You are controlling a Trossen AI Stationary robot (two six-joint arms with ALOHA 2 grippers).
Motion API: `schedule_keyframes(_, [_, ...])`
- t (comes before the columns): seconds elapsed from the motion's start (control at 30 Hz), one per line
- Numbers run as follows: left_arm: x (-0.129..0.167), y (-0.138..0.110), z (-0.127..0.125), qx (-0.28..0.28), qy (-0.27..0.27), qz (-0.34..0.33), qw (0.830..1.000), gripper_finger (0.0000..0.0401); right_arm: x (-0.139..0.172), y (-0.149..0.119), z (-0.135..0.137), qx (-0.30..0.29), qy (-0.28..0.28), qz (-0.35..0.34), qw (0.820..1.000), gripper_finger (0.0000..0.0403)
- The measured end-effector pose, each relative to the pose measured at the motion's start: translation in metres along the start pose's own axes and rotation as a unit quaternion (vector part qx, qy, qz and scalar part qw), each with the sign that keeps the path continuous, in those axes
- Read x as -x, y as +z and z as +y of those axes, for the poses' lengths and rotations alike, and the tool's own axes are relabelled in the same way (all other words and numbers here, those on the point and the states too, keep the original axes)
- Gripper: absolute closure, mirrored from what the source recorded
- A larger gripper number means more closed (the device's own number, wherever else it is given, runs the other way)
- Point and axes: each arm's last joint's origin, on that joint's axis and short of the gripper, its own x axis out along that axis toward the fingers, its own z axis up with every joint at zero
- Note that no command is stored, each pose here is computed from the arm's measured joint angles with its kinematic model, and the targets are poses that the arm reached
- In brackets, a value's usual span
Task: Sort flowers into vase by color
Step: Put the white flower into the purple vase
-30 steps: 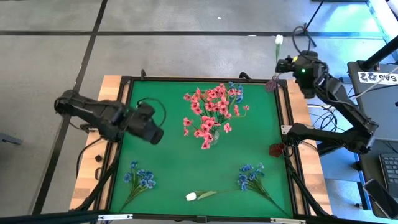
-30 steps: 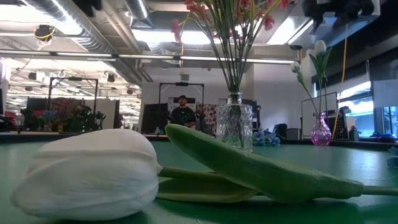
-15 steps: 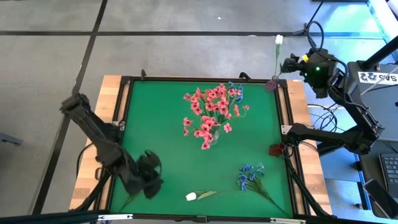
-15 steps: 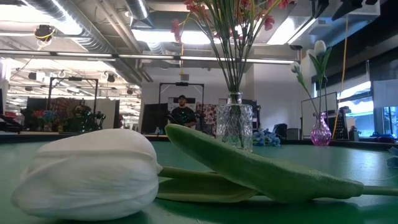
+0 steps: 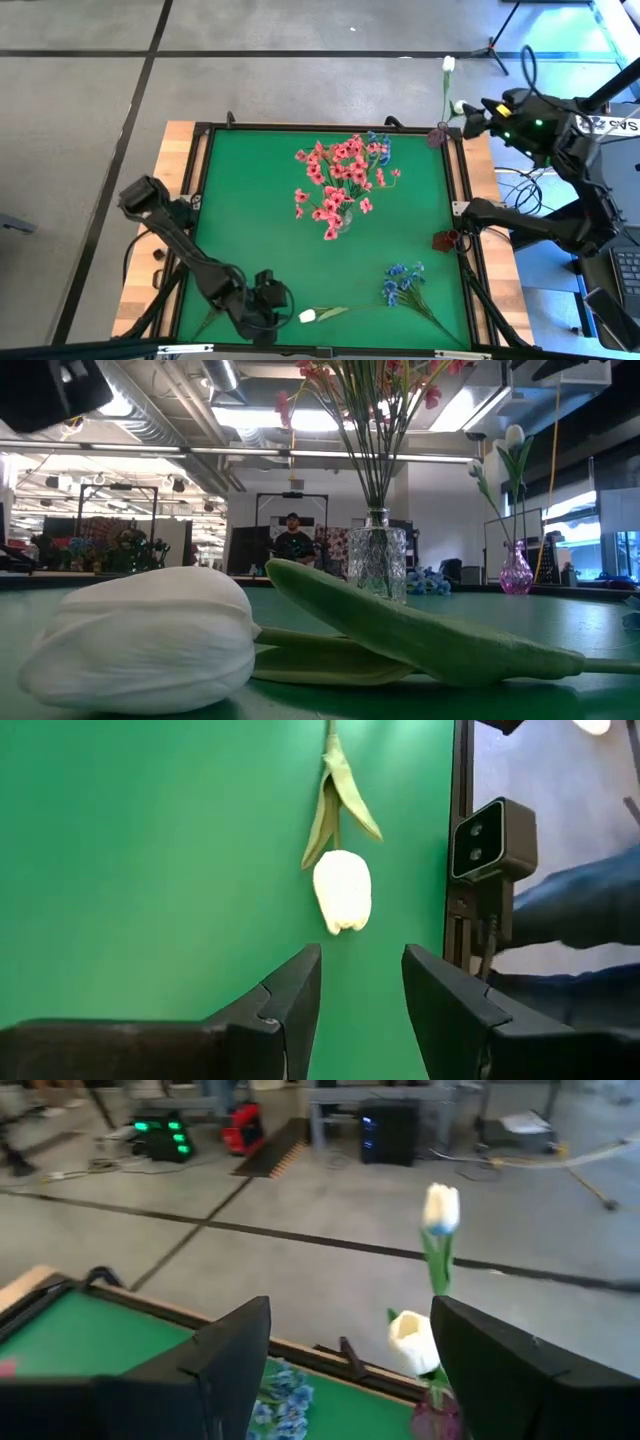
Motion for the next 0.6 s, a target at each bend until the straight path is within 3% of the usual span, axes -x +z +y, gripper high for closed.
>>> schedule_keyframes(0.1, [-0.014,-0.004,0.0,-0.009,0.005,0.001,1.0,0.0256,0.01,-0.002,0.0,0.021,0.071,0.005,0.997,0.0127])
schedule_keyframes(0.23, [-0.031,-0.005,0.007,-0.005,0.028,0.002,1.0,0.0238,0.013,-0.009,0.004,0.047,0.183,0.045,0.981,0.0127])
schedule_keyframes(0.43, [-0.041,0.003,0.018,0.005,0.048,-0.001,0.999,0.0215,0.003,-0.019,0.018,0.056,0.363,0.109,0.924,0.0127])
schedule_keyframes(0.6, [-0.042,0.006,0.022,0.01,0.054,0.004,0.998,0.0214,-0.002,-0.028,0.021,0.057,0.419,0.13,0.897,0.0127])
